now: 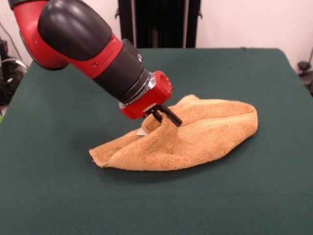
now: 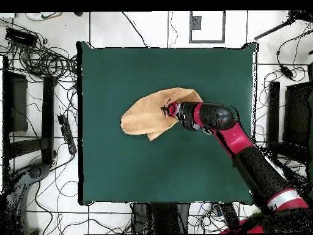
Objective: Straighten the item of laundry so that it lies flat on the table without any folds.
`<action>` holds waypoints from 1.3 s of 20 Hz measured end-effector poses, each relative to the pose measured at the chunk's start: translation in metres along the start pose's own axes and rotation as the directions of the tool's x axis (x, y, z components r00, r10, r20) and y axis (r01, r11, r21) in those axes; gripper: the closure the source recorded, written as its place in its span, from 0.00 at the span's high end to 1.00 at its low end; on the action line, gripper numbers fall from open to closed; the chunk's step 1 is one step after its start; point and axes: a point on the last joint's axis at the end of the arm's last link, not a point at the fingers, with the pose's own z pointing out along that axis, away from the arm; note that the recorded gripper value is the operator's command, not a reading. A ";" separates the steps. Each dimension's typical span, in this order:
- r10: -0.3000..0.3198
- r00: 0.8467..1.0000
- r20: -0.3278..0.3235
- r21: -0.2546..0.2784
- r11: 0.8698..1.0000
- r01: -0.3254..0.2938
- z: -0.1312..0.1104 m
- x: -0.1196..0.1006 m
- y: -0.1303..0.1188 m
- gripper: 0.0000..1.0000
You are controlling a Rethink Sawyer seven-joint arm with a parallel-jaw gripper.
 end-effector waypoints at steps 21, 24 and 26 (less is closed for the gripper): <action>0.024 0.999 -0.040 0.497 0.868 -0.001 0.015 -0.010 -0.012 0.00; 0.058 0.998 -0.016 0.558 0.829 -0.039 0.020 -0.015 -0.003 0.00; 0.110 0.993 0.031 0.615 0.781 -0.106 0.026 -0.017 0.003 0.00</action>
